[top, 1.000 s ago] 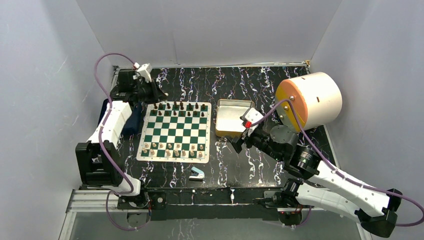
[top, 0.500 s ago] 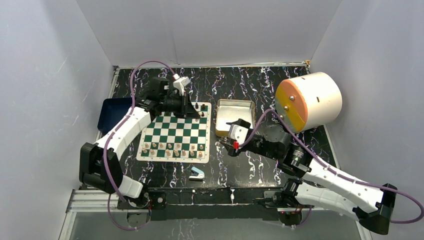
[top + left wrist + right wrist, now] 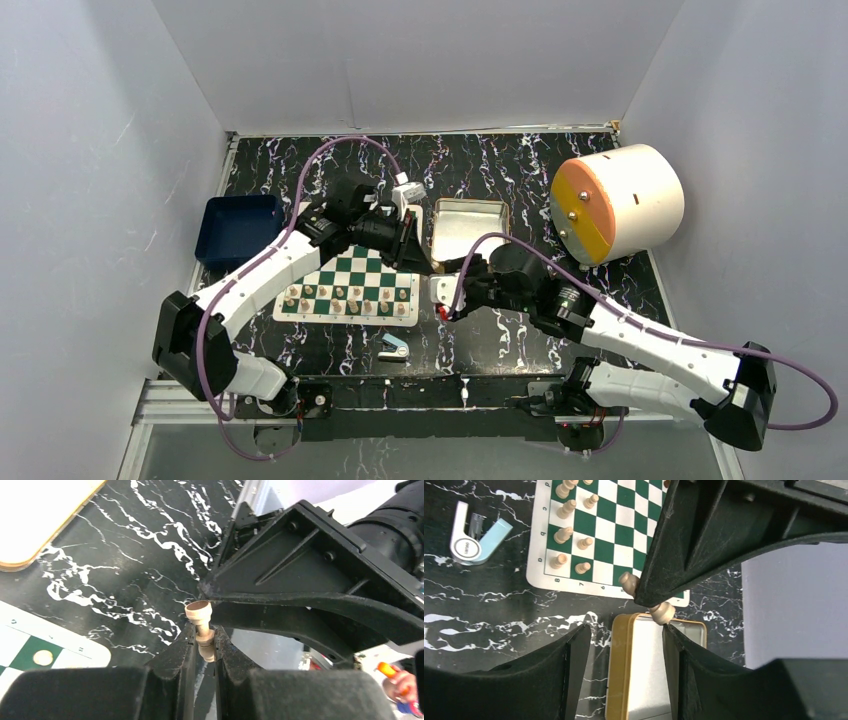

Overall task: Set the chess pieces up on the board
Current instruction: Place the chess piece on the chessboard.

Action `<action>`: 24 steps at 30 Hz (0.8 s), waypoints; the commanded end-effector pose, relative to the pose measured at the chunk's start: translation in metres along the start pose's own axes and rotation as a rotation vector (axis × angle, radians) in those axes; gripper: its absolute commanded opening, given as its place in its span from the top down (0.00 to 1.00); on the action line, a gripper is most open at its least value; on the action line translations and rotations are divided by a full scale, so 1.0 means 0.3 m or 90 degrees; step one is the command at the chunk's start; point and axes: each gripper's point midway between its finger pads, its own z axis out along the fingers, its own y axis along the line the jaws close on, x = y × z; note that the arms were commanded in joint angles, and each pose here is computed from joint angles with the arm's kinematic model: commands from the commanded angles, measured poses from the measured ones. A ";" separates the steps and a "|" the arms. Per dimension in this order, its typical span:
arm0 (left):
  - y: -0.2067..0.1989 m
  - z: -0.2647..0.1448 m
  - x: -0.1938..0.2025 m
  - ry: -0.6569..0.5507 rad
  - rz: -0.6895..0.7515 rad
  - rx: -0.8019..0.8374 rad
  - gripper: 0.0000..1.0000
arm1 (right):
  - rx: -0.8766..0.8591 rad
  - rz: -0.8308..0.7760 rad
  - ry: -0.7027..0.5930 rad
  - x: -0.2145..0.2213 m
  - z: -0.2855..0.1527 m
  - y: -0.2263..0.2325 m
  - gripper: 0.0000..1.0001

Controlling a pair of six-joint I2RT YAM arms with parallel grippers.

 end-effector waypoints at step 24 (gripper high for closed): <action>-0.140 -0.049 0.029 0.012 0.019 0.091 1.00 | -0.011 -0.137 -0.089 -0.157 -0.008 -0.081 0.55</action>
